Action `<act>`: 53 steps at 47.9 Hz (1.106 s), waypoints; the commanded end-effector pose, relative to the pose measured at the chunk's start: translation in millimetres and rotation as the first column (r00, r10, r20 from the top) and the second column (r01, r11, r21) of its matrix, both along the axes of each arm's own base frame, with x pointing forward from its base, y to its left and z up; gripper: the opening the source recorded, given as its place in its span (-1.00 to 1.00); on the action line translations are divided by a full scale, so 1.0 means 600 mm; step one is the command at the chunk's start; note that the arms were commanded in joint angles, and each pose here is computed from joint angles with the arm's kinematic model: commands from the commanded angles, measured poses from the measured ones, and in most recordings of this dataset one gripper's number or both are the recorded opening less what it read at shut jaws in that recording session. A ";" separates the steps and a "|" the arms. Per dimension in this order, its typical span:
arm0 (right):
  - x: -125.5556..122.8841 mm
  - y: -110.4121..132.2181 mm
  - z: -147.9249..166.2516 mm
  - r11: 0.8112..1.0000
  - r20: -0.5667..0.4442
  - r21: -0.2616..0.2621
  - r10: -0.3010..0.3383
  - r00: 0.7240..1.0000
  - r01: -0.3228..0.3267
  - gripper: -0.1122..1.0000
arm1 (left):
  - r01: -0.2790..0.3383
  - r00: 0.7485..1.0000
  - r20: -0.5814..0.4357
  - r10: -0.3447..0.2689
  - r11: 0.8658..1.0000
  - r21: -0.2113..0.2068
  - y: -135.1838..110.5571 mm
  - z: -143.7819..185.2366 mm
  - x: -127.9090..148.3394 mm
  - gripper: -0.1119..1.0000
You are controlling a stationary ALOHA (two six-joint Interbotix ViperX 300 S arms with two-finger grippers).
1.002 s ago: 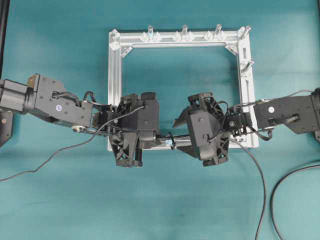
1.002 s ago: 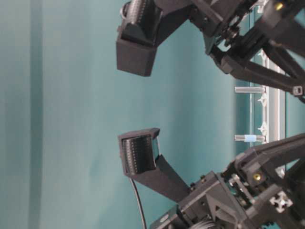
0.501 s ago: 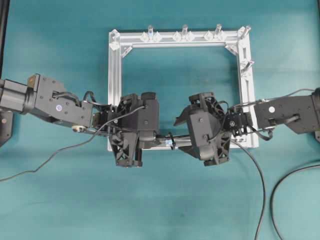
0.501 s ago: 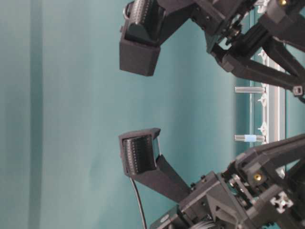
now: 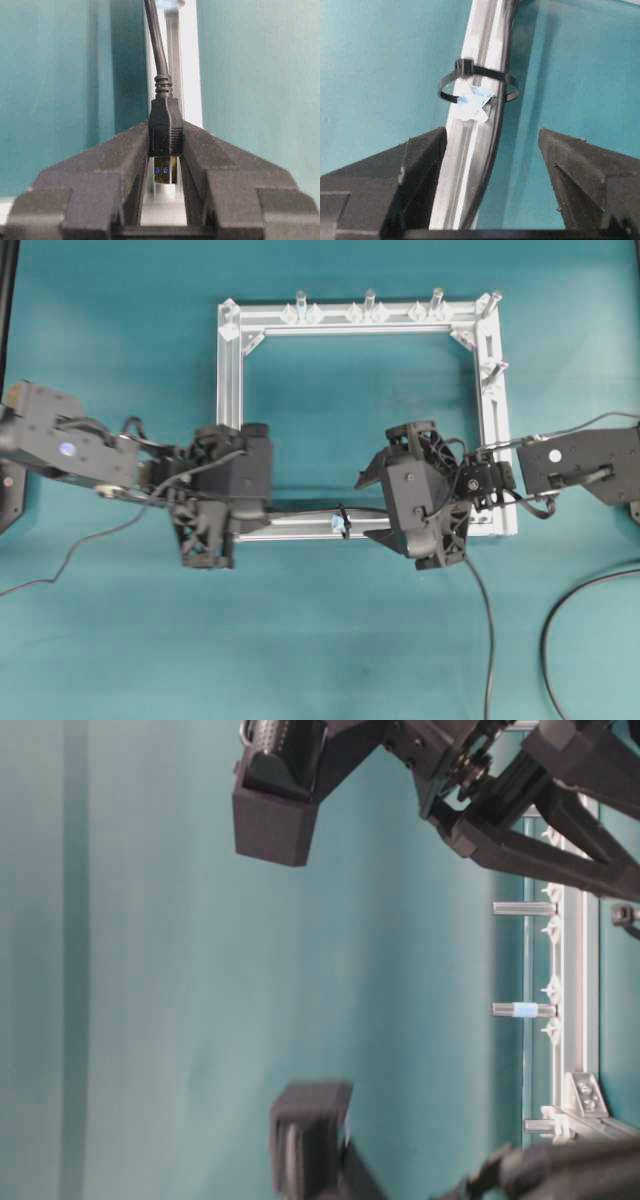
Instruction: Insert the wire through the string loop located in the center.
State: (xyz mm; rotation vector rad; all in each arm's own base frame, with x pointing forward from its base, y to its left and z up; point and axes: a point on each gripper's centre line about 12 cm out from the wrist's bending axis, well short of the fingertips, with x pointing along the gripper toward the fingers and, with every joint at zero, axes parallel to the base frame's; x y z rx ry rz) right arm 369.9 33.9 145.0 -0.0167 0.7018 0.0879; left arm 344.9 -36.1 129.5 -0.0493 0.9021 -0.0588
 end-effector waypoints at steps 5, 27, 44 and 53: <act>0.003 0.001 0.021 1.000 0.036 0.007 -0.001 0.999 0.001 0.56 | -0.007 1.000 0.022 0.007 1.000 -0.010 0.003 0.027 -0.032 -0.46; 0.003 0.001 0.021 1.000 0.036 0.007 -0.001 0.999 0.001 0.56 | -0.024 0.999 -0.026 0.024 0.999 -0.022 0.007 0.027 -0.079 -0.46; 0.002 0.001 0.021 1.000 0.036 0.007 -0.001 0.999 0.001 0.56 | -0.017 0.998 -0.057 0.014 0.999 -0.050 -0.012 0.025 -0.115 -0.46; 0.003 0.001 0.021 1.000 0.036 0.007 -0.001 0.999 0.001 0.56 | -0.028 0.996 -0.086 0.022 0.997 -0.068 -0.019 0.025 -0.127 -0.46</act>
